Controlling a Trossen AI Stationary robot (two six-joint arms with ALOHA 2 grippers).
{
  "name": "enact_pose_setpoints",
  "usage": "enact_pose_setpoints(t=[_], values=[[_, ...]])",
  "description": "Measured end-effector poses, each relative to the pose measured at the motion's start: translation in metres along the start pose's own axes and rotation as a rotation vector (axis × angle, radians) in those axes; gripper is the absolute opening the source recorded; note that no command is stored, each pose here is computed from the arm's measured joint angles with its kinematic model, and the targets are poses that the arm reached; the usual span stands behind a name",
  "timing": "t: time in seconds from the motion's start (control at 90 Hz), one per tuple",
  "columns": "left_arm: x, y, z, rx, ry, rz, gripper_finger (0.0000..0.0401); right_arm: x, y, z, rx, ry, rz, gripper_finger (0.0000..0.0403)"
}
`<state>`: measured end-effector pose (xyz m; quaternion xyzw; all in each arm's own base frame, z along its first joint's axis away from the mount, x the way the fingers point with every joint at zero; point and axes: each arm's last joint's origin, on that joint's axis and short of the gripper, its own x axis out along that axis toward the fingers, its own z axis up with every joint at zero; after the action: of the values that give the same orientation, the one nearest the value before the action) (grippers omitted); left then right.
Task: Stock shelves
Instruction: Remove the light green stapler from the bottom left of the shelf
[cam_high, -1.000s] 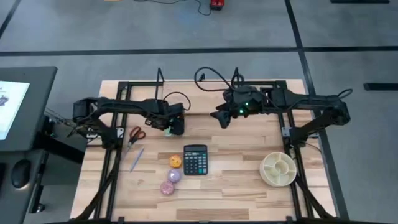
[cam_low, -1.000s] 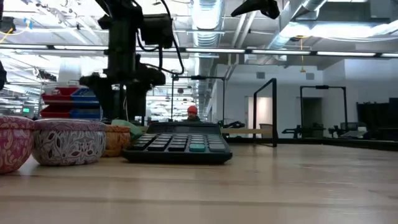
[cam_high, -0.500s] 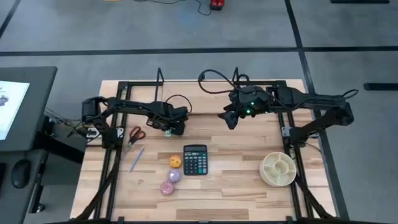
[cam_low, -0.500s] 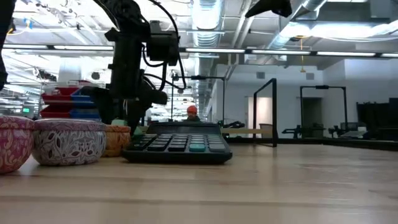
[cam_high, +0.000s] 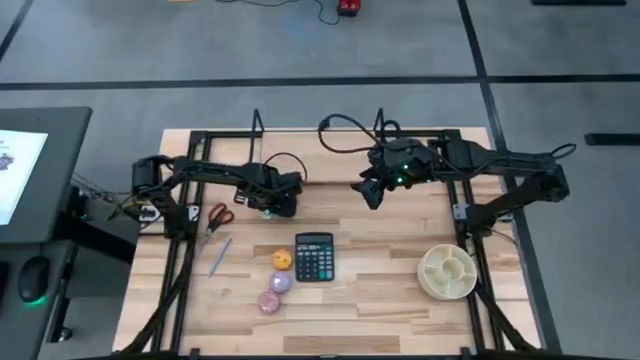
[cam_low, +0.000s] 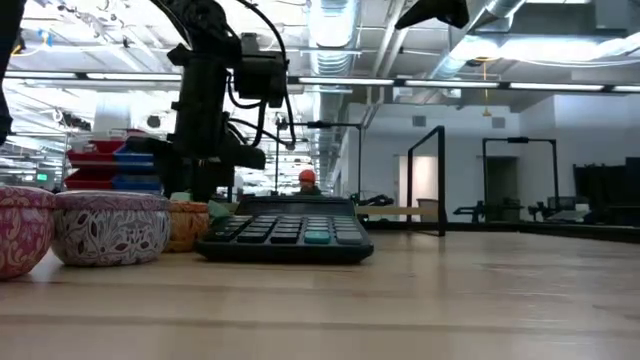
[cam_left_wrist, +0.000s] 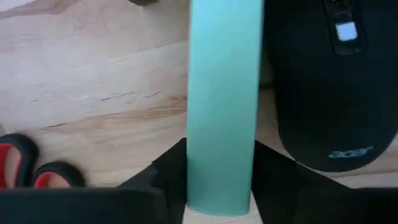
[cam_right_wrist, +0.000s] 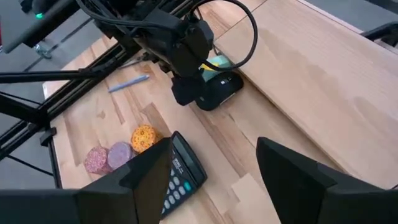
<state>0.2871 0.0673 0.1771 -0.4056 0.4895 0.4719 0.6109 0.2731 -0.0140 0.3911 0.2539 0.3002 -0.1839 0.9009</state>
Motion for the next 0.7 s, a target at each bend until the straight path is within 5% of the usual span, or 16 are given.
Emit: enact_pose_setpoints(t=[0.389, 0.7], values=[[-0.044, 0.018, -0.017, -0.009, 0.042, -0.046, 0.0101, 0.000, 0.000, 0.000, -0.026, -0.004, -0.001, 0.0223], [-0.103, 0.036, -0.064, -0.007, 0.138, -0.247, 0.0101, 0.001, 0.000, 0.008, -0.092, -0.068, 0.018, 0.0223]])
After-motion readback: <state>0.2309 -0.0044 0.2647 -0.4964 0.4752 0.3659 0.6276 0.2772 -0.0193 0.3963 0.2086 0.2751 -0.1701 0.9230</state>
